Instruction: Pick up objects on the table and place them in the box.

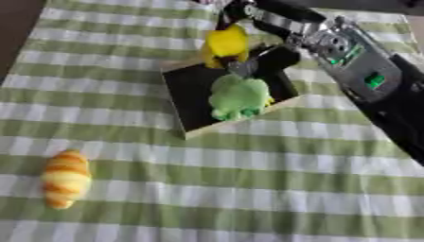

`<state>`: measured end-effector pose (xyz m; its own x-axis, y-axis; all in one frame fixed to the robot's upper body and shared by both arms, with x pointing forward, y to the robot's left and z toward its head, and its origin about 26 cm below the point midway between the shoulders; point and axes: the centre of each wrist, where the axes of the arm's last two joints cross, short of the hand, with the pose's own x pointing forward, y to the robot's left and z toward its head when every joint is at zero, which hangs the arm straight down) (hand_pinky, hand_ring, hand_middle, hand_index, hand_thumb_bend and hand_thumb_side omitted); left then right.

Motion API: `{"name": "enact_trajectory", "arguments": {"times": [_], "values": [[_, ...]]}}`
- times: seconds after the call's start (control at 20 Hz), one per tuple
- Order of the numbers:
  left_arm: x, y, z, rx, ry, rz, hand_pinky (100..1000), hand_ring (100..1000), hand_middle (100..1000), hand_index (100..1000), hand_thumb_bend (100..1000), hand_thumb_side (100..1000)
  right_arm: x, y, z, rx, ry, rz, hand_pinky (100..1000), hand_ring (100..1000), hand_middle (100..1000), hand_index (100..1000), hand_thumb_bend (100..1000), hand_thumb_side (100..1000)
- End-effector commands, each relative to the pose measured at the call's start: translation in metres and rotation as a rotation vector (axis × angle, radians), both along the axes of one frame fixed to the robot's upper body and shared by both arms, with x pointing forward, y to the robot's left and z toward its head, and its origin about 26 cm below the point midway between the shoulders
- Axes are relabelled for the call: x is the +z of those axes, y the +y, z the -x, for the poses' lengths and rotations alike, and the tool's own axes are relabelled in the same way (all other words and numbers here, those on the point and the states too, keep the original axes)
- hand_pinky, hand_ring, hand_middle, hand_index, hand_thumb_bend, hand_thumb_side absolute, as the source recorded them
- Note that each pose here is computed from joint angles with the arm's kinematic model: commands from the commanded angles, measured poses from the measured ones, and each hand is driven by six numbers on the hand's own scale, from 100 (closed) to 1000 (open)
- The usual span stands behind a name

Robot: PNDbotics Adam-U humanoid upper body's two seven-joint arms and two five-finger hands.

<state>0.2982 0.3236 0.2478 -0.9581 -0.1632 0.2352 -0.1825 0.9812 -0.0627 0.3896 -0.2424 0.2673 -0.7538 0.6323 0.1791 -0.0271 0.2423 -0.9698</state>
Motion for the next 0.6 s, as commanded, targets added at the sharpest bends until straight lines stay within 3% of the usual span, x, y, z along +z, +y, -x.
{"name": "enact_trajectory", "arguments": {"times": [0.05, 0.2, 0.45, 0.6], "values": [[0.009, -0.001, 0.003, -0.011, -0.027, -0.022, 745, 753, 692, 814, 100, 561, -0.003, -0.001, -0.009, -0.029, -0.028, 0.067, 827, 716, 612, 686, 100, 202], [0.007, 0.000, 0.004, -0.009, -0.017, -0.018, 744, 752, 691, 814, 100, 574, -0.008, -0.004, -0.012, -0.066, -0.051, 0.128, 908, 871, 806, 895, 100, 233], [0.004, 0.001, 0.004, -0.006, 0.001, -0.007, 743, 752, 689, 815, 100, 584, 0.005, -0.007, -0.009, -0.077, -0.144, 0.185, 995, 944, 856, 947, 100, 100], [0.005, 0.000, 0.004, -0.010, 0.002, -0.005, 743, 753, 689, 819, 100, 577, 0.017, -0.009, -0.004, -0.065, -0.171, 0.178, 1000, 980, 880, 1000, 100, 248]]}}
